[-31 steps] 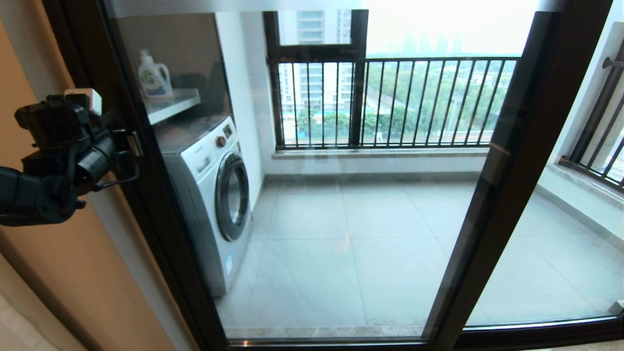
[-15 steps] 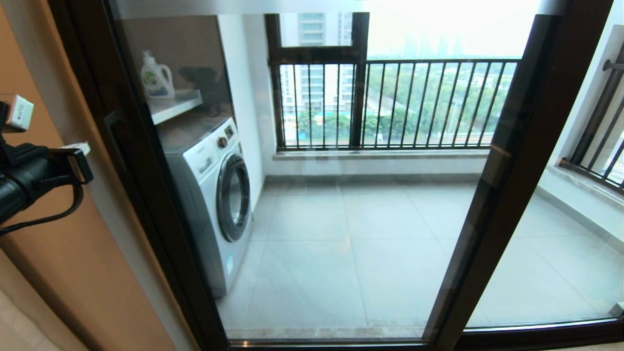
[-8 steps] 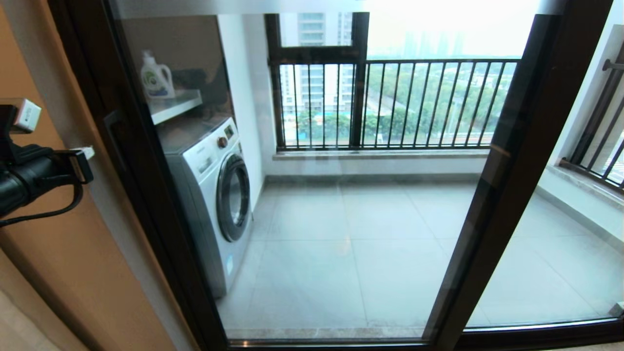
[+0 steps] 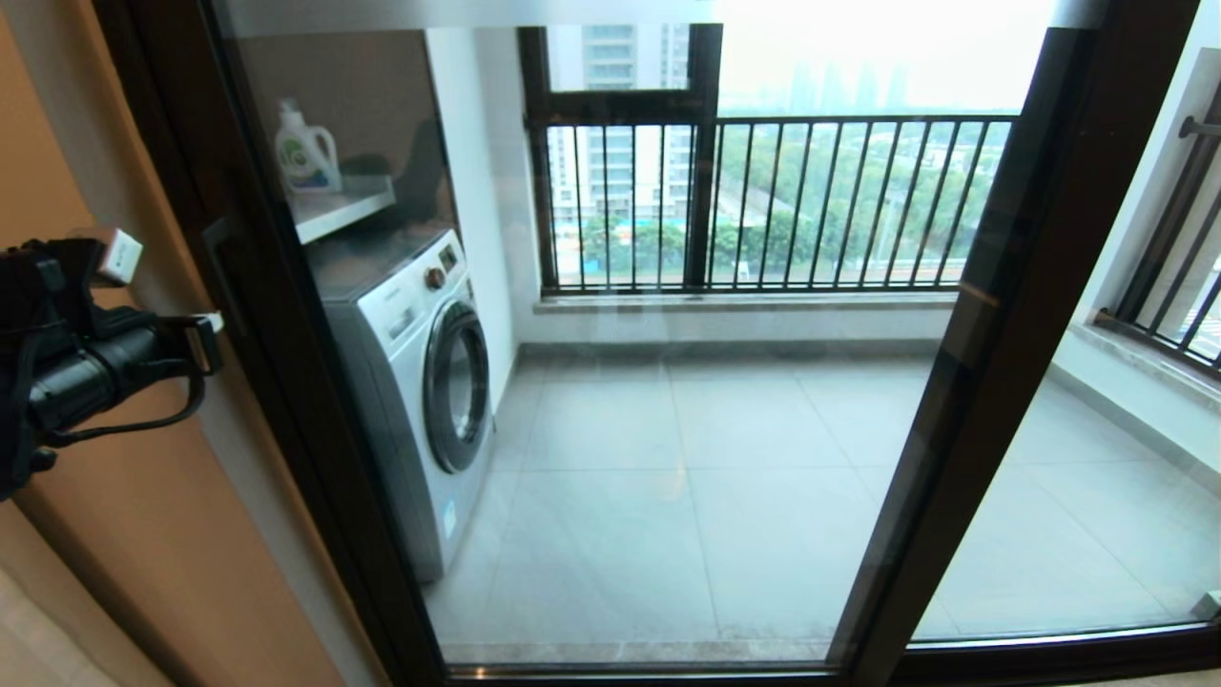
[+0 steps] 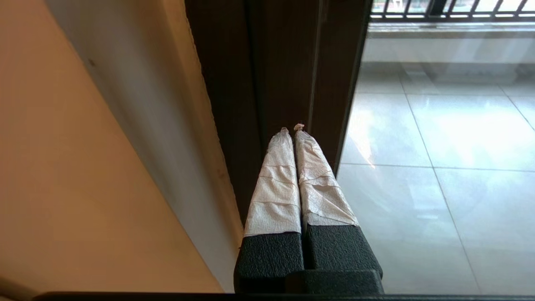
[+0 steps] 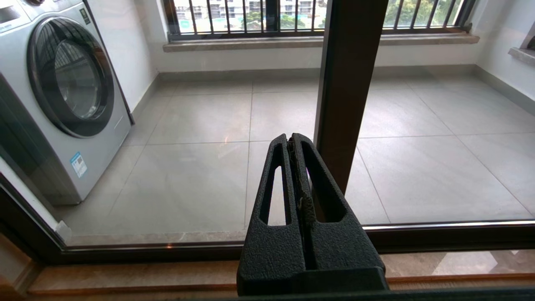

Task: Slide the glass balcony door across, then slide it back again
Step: Close the slid door

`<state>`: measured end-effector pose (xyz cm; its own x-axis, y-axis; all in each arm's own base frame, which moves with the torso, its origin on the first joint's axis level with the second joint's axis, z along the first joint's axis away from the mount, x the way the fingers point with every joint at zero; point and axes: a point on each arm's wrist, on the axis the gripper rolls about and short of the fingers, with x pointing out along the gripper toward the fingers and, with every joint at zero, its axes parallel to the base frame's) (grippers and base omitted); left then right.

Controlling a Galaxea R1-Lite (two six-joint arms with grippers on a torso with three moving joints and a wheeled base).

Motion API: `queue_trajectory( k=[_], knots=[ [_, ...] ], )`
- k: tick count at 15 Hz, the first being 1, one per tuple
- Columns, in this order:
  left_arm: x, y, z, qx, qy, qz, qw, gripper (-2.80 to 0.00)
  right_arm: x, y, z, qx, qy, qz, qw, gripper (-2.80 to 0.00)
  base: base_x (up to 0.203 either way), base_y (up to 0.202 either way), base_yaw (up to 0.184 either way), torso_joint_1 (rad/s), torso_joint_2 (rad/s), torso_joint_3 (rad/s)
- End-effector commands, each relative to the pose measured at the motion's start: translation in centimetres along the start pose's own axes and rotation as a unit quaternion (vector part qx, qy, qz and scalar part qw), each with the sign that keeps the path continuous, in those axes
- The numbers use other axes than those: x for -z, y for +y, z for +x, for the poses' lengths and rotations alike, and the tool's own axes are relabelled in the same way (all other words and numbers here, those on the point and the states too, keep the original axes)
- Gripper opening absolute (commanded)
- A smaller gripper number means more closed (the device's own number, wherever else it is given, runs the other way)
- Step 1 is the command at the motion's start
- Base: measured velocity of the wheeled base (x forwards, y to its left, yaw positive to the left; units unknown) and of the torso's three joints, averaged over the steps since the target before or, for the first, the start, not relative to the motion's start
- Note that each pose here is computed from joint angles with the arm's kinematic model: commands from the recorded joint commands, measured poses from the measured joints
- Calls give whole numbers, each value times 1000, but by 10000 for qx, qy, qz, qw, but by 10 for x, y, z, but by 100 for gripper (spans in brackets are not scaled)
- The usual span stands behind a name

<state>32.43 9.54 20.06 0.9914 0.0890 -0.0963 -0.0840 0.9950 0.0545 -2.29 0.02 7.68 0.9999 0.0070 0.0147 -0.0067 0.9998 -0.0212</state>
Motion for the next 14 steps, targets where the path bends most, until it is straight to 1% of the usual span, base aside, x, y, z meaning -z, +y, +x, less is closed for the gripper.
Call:
queue_trajectory(
  k=[1,3,6,9,14],
  knots=[
    [12,4,21,-20,27,-6,10000,-280,1,0,0,-4,27,-2,10000,-280,0,0,0,0,0,0],
    [8,5,28,-30,-76,17,10000,-280,1,0,0,-4,27,-2,10000,-280,0,0,0,0,0,0],
    [5,-8,30,125,-129,40,9998,-280,1,0,0,-4,27,-2,10000,-280,0,0,0,0,0,0],
    [3,-19,32,162,-140,57,9998,-280,1,0,0,3,27,-2,10000,-280,0,0,0,0,0,0],
    [-1,-25,25,244,-192,75,9995,-280,1,0,0,-4,27,-2,10000,-280,0,0,0,0,0,0]
  ],
)
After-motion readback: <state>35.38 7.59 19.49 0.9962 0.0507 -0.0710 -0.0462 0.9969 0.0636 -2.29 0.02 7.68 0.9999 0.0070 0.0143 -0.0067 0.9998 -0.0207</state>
